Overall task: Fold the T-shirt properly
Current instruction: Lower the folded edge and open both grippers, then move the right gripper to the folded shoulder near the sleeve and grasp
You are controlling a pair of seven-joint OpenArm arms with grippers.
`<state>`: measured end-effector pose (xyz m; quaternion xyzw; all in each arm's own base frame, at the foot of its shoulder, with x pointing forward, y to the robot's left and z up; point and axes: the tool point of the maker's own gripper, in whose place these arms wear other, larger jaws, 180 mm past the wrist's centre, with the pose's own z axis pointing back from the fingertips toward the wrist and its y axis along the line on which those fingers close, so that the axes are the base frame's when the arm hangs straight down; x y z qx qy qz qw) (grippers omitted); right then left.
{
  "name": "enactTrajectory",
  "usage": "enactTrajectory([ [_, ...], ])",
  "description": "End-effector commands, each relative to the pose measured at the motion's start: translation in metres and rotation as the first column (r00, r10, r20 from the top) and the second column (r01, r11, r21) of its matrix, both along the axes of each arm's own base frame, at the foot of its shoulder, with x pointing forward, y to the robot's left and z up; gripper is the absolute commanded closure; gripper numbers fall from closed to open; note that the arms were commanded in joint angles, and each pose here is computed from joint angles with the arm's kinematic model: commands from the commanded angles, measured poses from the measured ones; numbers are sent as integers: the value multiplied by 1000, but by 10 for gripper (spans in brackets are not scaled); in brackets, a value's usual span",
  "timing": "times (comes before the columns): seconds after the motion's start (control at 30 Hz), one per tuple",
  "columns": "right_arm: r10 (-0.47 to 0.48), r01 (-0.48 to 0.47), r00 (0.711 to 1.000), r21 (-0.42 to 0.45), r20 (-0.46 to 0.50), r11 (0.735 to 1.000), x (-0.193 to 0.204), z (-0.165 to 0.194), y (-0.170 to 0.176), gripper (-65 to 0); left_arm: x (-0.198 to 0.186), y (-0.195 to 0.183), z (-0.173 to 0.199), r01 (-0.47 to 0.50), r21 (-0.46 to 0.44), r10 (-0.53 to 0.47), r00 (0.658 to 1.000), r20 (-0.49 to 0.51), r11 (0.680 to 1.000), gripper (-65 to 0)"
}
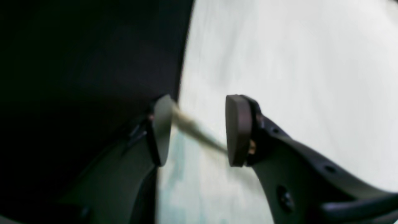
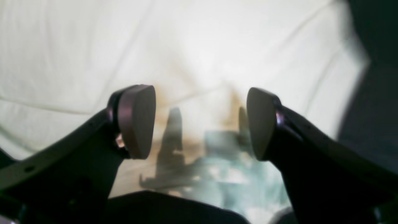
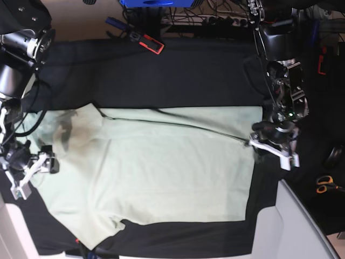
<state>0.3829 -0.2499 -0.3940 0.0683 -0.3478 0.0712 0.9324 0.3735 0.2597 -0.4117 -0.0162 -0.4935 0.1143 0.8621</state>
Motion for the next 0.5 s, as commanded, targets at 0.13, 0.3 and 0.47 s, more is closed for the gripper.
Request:
enactTrajectory([
  [0.13,-19,15,999,-74,-49,997,-33,10,-7,-434,-26,15,28,-3,84,-2,998,69,997,-277],
  [0.3,-68,65,992,-30,-104,997,-89,-12,21,-434,-80,22,-4,14,124,-9,999,-45,992,-66],
  [0.47,-58,66,986,44,-157,997,-125,-32,62,-434,-124,30,-31,72,217,-32,983,-179,974,0],
])
